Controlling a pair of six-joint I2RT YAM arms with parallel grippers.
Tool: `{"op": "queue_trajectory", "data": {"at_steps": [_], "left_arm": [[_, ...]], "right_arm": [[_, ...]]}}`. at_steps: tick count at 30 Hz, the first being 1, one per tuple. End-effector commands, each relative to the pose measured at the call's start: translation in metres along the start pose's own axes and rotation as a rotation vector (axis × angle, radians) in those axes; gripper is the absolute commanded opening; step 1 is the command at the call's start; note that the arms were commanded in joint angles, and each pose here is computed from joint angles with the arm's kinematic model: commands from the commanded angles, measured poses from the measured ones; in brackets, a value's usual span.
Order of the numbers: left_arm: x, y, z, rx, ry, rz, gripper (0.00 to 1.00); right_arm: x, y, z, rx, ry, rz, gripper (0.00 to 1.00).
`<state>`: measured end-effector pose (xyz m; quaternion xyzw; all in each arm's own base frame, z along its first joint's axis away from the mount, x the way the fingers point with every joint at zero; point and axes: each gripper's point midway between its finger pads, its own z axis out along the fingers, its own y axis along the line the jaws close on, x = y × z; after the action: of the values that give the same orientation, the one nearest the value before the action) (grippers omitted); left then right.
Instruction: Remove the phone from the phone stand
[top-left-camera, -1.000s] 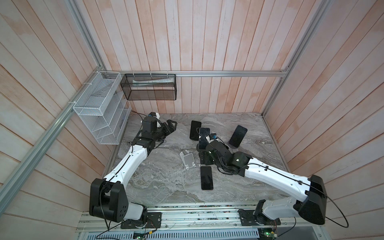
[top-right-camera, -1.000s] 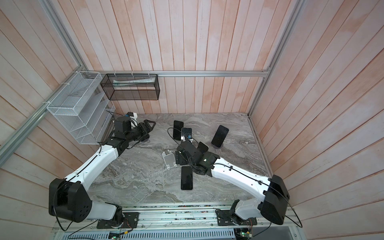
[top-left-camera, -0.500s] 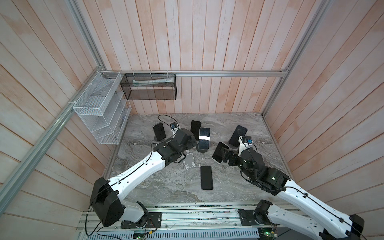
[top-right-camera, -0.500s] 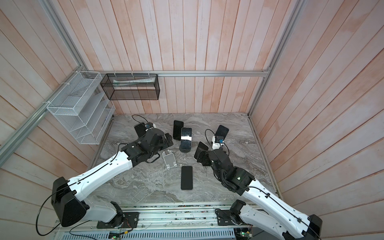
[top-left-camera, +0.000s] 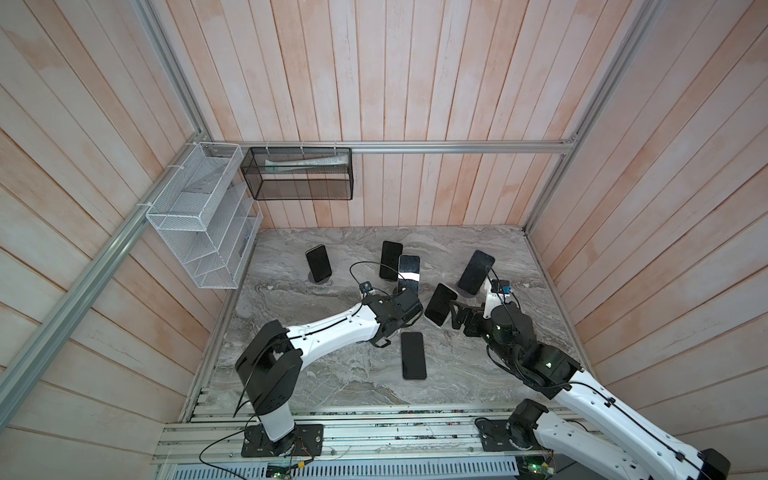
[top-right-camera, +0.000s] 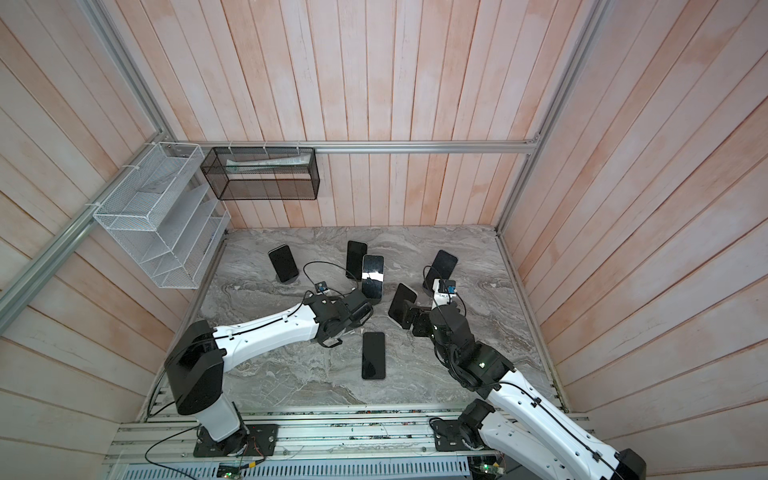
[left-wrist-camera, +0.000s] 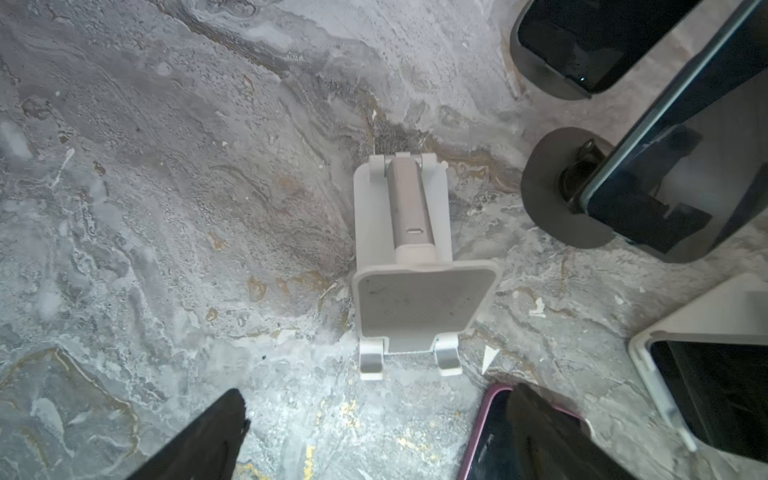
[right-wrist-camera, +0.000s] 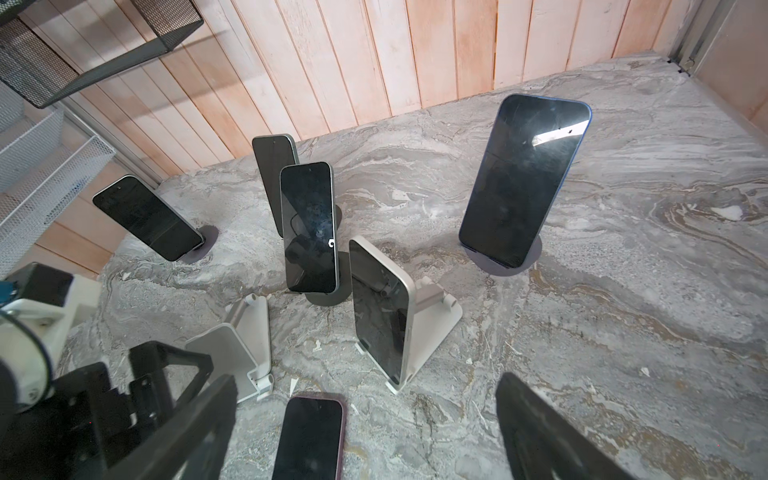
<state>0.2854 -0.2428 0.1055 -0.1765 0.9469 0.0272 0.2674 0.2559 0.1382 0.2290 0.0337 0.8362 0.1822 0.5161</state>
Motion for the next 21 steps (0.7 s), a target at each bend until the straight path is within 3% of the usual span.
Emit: {"op": "queue_trajectory", "data": {"at_steps": [1, 15, 21], "left_arm": [[-0.011, 0.0, 0.001, -0.053, -0.033, -0.028, 1.0], [-0.011, -0.018, 0.038, -0.022, -0.061, 0.044, 1.0], [-0.017, -0.022, 0.057, 0.009, -0.067, 0.065, 0.95]], "right_arm": [[-0.002, -0.002, -0.004, -0.014, -0.014, 0.012, 0.98], [0.004, -0.001, 0.002, -0.03, 0.015, 0.001, 0.98], [0.005, 0.005, 0.007, -0.059, 0.019, -0.006, 0.98]]}}
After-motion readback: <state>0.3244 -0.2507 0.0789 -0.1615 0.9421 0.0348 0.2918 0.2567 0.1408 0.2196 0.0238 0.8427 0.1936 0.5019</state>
